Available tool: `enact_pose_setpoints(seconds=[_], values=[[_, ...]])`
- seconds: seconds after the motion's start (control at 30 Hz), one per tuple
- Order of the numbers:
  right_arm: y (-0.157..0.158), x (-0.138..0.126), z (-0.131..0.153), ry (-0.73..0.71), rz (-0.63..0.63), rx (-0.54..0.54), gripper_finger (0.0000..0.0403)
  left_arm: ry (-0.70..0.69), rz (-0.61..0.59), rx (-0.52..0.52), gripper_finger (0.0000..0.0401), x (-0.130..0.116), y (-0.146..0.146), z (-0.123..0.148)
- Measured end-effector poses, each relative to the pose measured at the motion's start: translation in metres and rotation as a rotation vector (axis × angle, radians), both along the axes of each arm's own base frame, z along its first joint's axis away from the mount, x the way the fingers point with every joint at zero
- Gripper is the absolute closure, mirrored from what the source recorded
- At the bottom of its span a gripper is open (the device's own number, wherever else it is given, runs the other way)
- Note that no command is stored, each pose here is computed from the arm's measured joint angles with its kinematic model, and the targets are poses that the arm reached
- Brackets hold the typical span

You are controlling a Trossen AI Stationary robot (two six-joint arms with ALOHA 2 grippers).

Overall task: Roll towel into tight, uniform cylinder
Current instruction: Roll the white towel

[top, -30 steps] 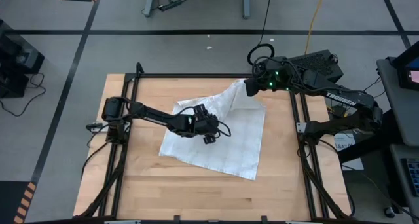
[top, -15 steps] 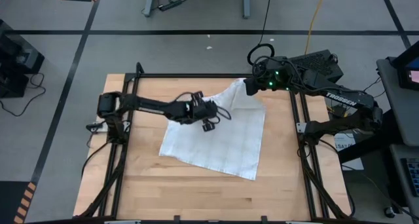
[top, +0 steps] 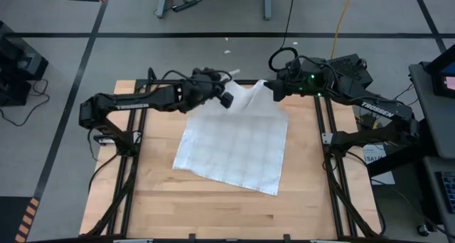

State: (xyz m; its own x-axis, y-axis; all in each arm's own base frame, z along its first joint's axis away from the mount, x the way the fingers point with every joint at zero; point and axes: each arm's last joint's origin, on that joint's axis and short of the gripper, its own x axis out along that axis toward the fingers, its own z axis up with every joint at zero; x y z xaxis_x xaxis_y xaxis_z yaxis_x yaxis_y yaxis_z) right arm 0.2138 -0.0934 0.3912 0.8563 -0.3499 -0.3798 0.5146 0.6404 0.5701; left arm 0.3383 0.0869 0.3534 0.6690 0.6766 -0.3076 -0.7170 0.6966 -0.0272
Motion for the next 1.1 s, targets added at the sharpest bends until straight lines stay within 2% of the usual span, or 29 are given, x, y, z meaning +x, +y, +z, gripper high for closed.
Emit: enact_pose_setpoints(seconds=[0.1, 0.23, 0.5, 0.6, 0.87, 1.0, 1.1], values=[[-0.001, 0.006, 0.003, -0.05, -0.009, 0.0, 0.0399, -0.089, -0.019, 0.011, 0.0396, 0.002, -0.002, 0.009], [-0.006, 0.015, 0.003, -0.107, -0.043, 0.013, 0.0399, -0.141, -0.048, 0.018, 0.0396, 0.007, -0.007, 0.012], [-0.011, 0.033, -0.006, -0.11, -0.043, 0.041, 0.0399, -0.136, -0.127, 0.056, 0.0396, 0.012, -0.023, 0.013], [-0.013, 0.039, -0.014, -0.096, -0.058, 0.11, 0.0399, -0.119, -0.15, 0.054, 0.0396, 0.013, -0.032, 0.012], [-0.02, 0.058, -0.033, -0.143, -0.188, 0.397, 0.0399, -0.025, -0.041, 0.06, 0.0396, 0.03, -0.041, -0.016], [-0.027, 0.066, -0.042, -0.142, -0.243, 0.434, 0.0399, 0.008, 0.045, 0.093, 0.0396, 0.027, -0.037, -0.018], [-0.039, 0.071, -0.048, -0.15, -0.253, 0.423, 0.0399, 0.053, 0.082, 0.148, 0.0396, 0.022, -0.028, -0.014]])
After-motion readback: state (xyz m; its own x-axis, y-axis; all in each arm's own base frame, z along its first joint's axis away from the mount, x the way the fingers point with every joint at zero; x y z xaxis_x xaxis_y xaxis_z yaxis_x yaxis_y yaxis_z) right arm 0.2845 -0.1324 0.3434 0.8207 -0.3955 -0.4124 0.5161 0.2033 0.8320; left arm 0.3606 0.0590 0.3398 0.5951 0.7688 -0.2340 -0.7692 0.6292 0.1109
